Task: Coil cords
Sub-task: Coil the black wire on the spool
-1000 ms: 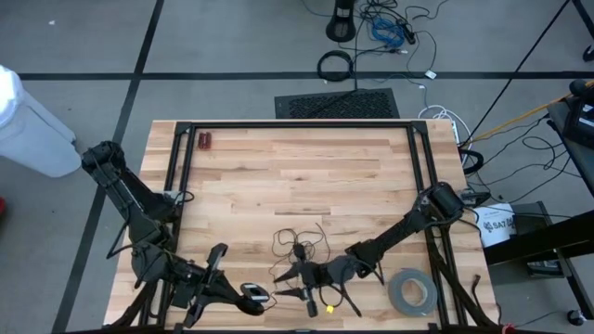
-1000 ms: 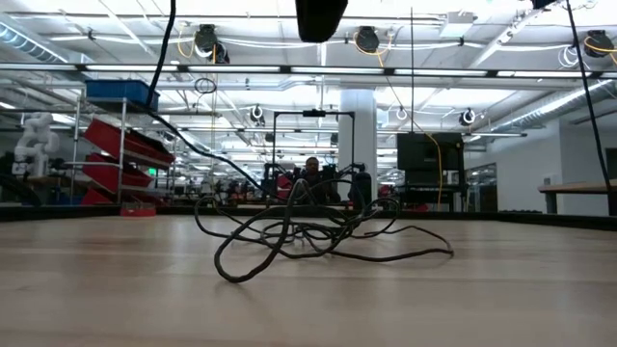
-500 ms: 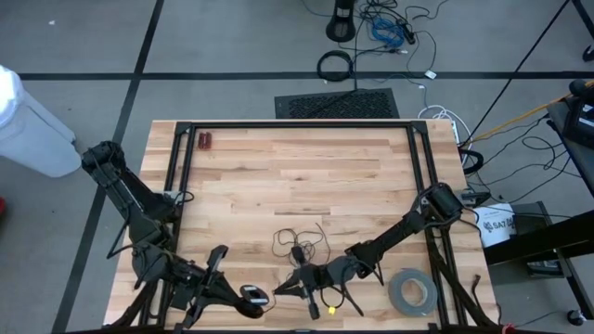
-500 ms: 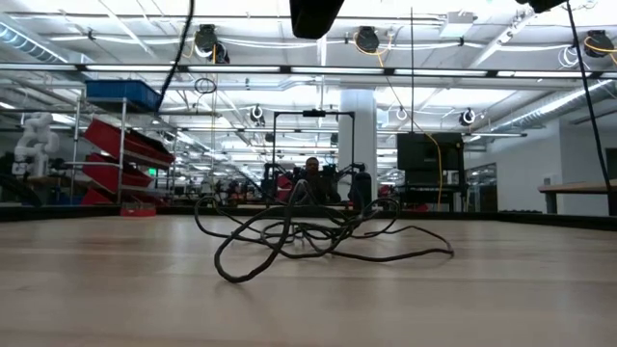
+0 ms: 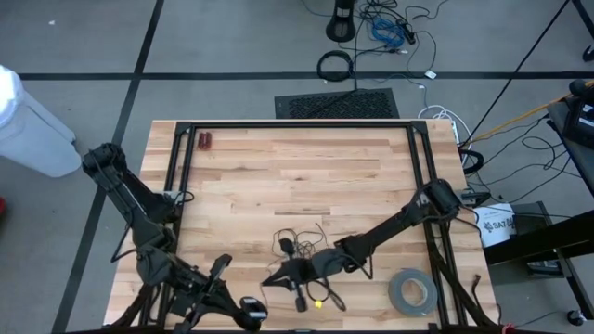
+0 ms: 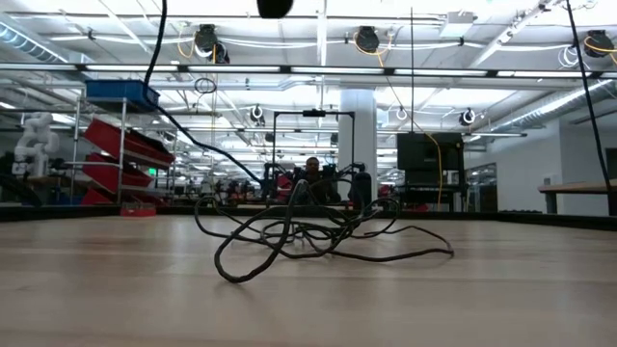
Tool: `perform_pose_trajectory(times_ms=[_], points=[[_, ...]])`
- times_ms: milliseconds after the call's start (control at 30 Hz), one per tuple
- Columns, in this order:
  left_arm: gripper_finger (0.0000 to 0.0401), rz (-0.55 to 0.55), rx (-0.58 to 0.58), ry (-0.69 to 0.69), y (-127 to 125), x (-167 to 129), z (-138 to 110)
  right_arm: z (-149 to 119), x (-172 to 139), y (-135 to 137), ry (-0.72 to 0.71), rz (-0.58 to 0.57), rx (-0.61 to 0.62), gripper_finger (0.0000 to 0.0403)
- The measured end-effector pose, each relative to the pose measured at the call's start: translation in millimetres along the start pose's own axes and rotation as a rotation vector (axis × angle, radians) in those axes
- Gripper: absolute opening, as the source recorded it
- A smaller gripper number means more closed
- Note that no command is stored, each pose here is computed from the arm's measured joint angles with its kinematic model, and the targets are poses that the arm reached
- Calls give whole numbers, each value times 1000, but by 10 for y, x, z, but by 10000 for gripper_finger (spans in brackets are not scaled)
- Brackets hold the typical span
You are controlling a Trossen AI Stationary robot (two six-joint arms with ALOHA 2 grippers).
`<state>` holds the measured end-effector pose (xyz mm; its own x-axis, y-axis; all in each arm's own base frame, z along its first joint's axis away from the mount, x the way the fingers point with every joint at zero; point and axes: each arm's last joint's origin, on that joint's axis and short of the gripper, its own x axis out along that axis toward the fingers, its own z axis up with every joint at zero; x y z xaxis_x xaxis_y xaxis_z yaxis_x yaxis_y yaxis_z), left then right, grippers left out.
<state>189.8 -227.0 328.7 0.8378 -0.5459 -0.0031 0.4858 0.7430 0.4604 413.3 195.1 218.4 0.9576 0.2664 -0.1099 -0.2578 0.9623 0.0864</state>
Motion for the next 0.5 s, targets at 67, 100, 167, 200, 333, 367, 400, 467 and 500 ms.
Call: perform_pose_trajectory(times_ms=[67,100,167,200,333,367,400,467,500], points=[[0,-43,-1,-25,-13,18,-5,91,50,-39,39,-17,-18,0],[0,-62,-2,-37,-16,19,-2,142,71,-59,52,-26,-24,0],[0,-101,-11,-64,-20,27,1,232,98,-97,67,-48,-32,0],[0,-117,-22,-73,-21,31,2,268,107,-111,70,-65,-33,0],[0,-165,-55,-85,-46,46,-11,406,115,-114,49,-88,-50,0],[0,-169,-57,-81,-55,54,-19,447,120,-109,38,-89,-51,0],[0,-171,-67,-77,-63,64,-29,494,125,-104,29,-90,-52,0],[0,-182,-75,-61,-88,97,-68,578,135,-90,23,-91,-64,0],[0,-186,-81,-53,-99,112,-85,613,137,-77,24,-91,-70,0]])
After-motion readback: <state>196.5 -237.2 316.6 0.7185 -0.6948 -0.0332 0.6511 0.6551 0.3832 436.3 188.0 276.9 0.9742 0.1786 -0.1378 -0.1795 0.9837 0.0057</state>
